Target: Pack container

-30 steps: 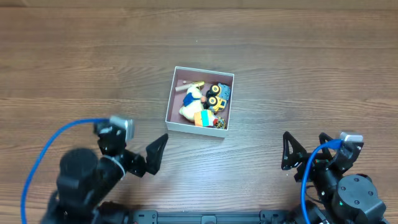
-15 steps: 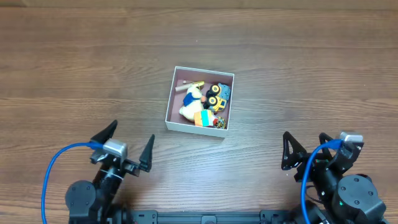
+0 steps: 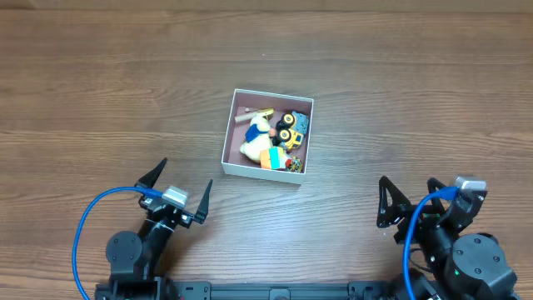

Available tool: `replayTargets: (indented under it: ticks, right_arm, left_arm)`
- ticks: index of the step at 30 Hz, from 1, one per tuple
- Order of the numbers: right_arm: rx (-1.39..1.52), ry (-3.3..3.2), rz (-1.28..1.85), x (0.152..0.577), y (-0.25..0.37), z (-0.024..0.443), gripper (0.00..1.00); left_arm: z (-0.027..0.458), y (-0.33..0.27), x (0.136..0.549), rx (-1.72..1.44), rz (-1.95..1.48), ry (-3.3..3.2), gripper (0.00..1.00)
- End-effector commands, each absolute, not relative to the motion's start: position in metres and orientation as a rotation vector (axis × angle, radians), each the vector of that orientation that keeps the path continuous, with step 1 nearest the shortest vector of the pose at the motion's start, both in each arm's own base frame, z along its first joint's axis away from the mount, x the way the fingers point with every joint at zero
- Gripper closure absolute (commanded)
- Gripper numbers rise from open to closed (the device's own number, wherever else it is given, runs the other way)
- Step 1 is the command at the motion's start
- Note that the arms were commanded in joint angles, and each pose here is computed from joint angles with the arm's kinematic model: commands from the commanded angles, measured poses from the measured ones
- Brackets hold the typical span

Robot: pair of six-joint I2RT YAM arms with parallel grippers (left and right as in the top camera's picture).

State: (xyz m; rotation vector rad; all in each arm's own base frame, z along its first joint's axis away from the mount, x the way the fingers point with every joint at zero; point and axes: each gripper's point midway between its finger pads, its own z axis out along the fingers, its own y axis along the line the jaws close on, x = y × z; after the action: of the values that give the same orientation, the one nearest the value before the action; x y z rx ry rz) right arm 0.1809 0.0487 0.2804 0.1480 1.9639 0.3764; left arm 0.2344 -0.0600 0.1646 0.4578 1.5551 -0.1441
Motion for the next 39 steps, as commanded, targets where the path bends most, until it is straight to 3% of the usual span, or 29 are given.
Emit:
replayTargets:
  ticks: [1, 17, 26, 31, 36, 39]
  right_arm:
    - [0.143, 1.957, 0.380, 0.181, 0.049, 0.282, 0.00]
    - [0.150, 1.957, 0.374, 0.181, 0.048, 0.282, 0.00]
    - [0.540, 1.869, 0.105, 0.185, -0.028, 0.282, 0.00]
    - [0.618, 1.911, 0.004, 0.175, -0.045, 0.267, 0.00]
    - [0.592, 1.678, 0.094, 0.190, -0.043, 0.312, 0.00]
    - [0.331, 1.499, 0.230, 0.200, -0.010, 0.351, 0.00]
  left_arm:
    - [0.165, -0.060, 0.234, 0.478, -0.123, 1.538, 0.00]
    - [0.165, -0.060, 0.234, 0.478, -0.123, 1.537, 0.00]
    - [0.165, -0.060, 0.234, 0.478, -0.123, 1.537, 0.00]
    - [0.165, -0.060, 0.234, 0.478, -0.123, 1.538, 0.00]
    - [0.165, -0.060, 0.234, 0.478, -0.123, 1.538, 0.00]
    - [0.165, -0.060, 0.234, 0.478, -0.123, 1.538, 0.00]
